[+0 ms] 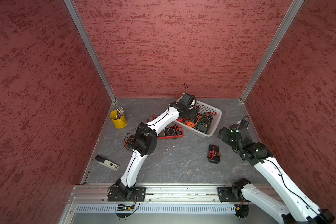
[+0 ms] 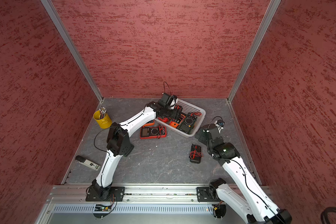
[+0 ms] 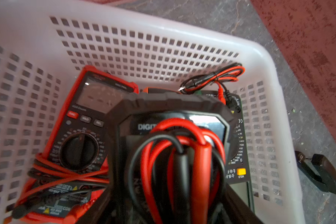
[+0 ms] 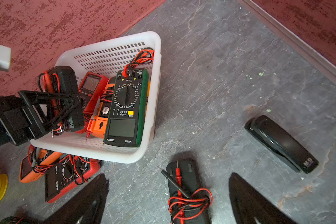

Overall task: Put the multimeter into the basket
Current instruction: Place the multimeter in the basket.

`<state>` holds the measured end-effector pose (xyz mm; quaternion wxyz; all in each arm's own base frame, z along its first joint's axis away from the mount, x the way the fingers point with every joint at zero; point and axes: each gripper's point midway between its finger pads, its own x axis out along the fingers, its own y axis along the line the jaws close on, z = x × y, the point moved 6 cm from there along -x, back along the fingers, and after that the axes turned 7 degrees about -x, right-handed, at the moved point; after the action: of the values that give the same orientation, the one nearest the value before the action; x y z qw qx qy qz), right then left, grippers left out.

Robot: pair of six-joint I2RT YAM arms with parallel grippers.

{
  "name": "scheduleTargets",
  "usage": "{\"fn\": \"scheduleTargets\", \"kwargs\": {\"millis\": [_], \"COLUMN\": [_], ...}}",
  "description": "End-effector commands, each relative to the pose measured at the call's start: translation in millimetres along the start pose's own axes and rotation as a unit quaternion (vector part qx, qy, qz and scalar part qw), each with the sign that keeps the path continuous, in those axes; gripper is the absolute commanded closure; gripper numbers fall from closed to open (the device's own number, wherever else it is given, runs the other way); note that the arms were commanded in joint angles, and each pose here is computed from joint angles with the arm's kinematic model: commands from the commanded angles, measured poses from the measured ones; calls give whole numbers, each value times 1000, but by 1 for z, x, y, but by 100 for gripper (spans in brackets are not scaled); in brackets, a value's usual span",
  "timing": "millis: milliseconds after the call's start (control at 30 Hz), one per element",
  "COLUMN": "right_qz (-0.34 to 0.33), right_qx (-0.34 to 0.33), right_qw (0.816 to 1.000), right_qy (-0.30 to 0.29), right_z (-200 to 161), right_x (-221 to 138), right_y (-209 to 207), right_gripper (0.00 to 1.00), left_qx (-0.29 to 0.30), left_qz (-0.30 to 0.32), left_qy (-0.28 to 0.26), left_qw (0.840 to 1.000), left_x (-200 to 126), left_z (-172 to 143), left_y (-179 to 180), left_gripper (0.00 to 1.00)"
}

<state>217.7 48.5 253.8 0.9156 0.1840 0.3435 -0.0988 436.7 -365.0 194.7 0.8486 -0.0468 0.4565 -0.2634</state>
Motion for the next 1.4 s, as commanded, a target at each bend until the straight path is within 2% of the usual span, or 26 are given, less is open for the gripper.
{"fn": "scheduleTargets", "kwargs": {"millis": [0,167,467,600,733,967,1200,1367], "right_qz": [-13,-27,-49,-46,-38,-31,-10,2], "right_qx": [-2,-10,-19,-28,-32,-39,-38,-49], "right_qw": [1000,999,996,993,988,977,968,962], "right_qy": [20,42,78,109,149,205,247,269], "right_z": [-10,-17,-29,-40,-57,-85,-103,-110], "right_x": [4,11,20,24,30,41,52,55], "right_y": [-7,-8,-13,-13,-15,-20,-17,-12], "right_gripper": [1,4,9,10,9,11,13,11], "left_qx": [9,17,36,37,36,35,38,36], "left_qz": [-7,22,47,49,51,51,41,33], "left_qy": [1,18,40,46,48,47,29,-7], "left_qw": [1000,999,997,997,997,997,998,999], "left_x": [1,11,26,27,28,24,7,-26], "left_z": [1,-11,-28,-31,-32,-31,-24,-13], "left_y": [-7,-2,1,2,2,-1,-13,-22], "left_gripper": [74,72,61,49,29,6,2,0]}}
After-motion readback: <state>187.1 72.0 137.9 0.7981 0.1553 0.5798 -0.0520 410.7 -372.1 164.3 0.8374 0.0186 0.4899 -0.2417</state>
